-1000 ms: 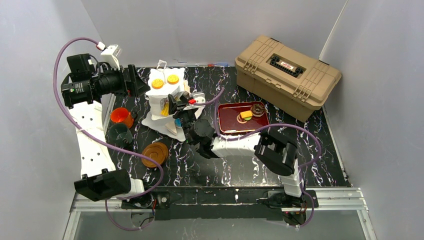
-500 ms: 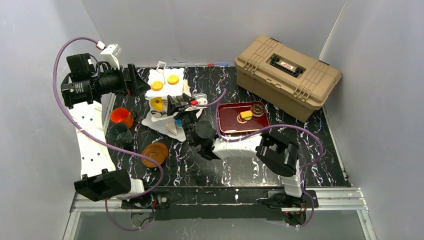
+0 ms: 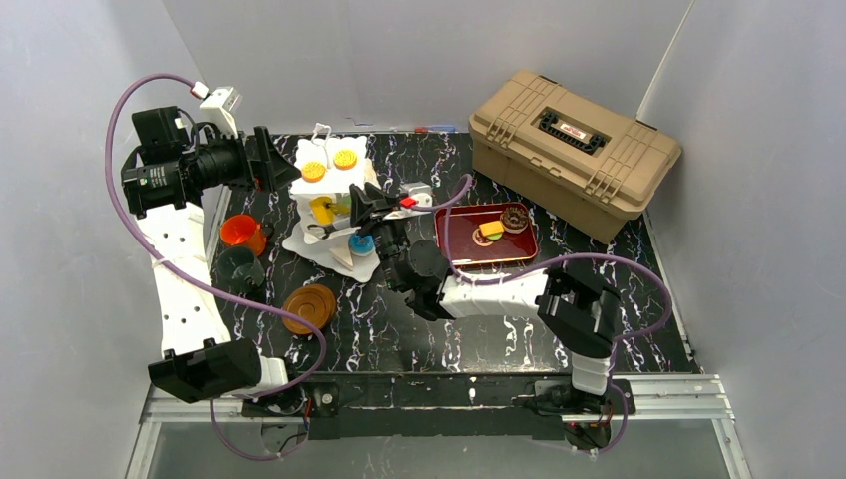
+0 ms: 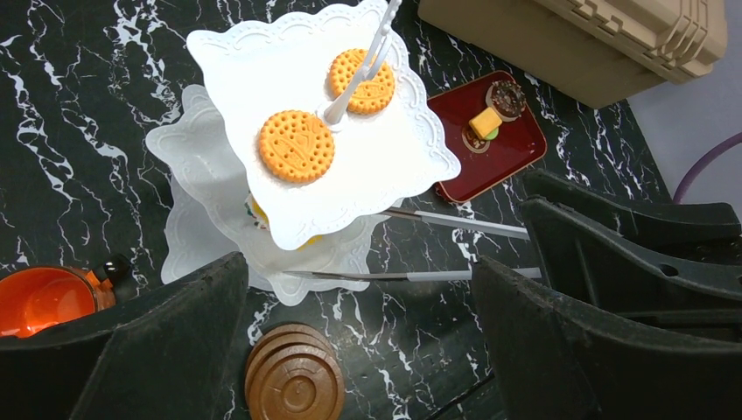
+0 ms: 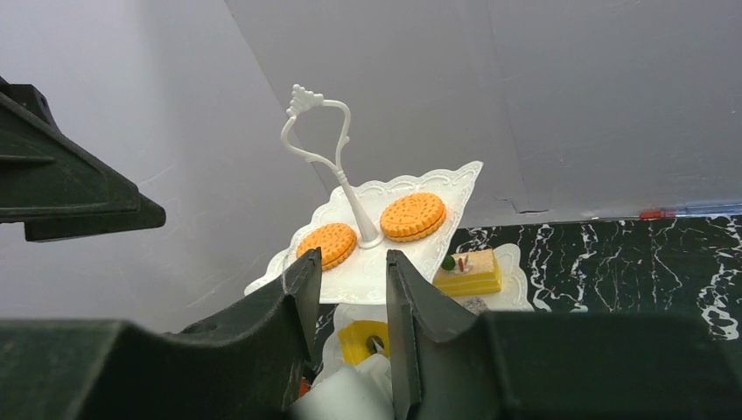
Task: Serve the afternoon tea
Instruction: Place the desert on the desert table.
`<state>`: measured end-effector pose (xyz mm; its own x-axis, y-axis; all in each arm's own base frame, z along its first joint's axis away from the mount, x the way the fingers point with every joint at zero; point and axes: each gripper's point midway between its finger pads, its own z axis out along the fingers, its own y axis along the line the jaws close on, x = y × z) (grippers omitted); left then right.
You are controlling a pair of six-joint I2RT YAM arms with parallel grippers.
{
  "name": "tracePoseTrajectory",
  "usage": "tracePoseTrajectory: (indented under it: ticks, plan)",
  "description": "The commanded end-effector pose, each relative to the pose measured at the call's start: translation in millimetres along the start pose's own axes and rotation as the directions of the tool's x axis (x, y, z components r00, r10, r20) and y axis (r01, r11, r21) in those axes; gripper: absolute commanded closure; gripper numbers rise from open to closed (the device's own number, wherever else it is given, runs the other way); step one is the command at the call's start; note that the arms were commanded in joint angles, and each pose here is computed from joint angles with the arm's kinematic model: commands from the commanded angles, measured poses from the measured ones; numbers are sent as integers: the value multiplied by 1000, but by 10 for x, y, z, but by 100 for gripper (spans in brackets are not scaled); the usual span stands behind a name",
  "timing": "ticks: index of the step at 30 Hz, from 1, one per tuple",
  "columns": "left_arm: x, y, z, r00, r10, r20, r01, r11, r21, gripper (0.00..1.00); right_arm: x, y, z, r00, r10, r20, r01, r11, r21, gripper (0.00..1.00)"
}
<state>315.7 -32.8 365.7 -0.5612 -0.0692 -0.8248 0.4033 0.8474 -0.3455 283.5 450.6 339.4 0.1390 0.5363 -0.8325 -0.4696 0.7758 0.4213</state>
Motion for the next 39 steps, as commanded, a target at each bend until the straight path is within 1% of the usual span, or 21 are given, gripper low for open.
tracePoseTrajectory:
  ticks: [1,5,11,14,17,19,23,28,31,35,39]
  plan:
    - [-45,-120,-90,999,11,31,-12,1000,22,2,-407,119,-11,989,128,69,-125,991,-44,71]
    - [-54,-114,-96,999,17,34,-17,1000,17,2,-467,150,-28,986,153,61,-149,987,-62,75]
    - [-52,-127,-92,999,16,34,-17,1000,26,2,-681,231,-72,976,207,63,-199,973,-113,90]
    - [-65,-158,-89,999,20,39,-22,999,47,2,-790,231,-117,973,222,55,-214,969,-125,95]
    - [-89,-199,-82,999,20,43,-23,997,78,2,-885,210,-187,973,226,36,-219,966,-135,96]
    - [-110,-240,-73,999,21,48,-26,994,108,2,-879,157,-261,977,215,-3,-213,968,-131,96]
    - [-210,-286,11,997,22,71,-34,985,170,2,-953,-71,-465,980,189,-56,-194,976,-102,99]
    - [-413,-304,304,990,120,71,-132,971,199,2,-1033,-460,-743,986,118,-116,-123,992,-38,99]
    - [-641,-328,470,983,164,87,-179,961,211,2,-1084,-727,-882,989,79,-128,-77,997,24,99]
    - [-740,-289,753,971,228,74,-238,951,198,11,-1173,-983,-1012,991,44,-127,-34,996,80,99]
    - [-721,-199,945,963,266,46,-270,949,163,18,-1251,-1130,-1087,992,25,-122,-11,993,115,99]
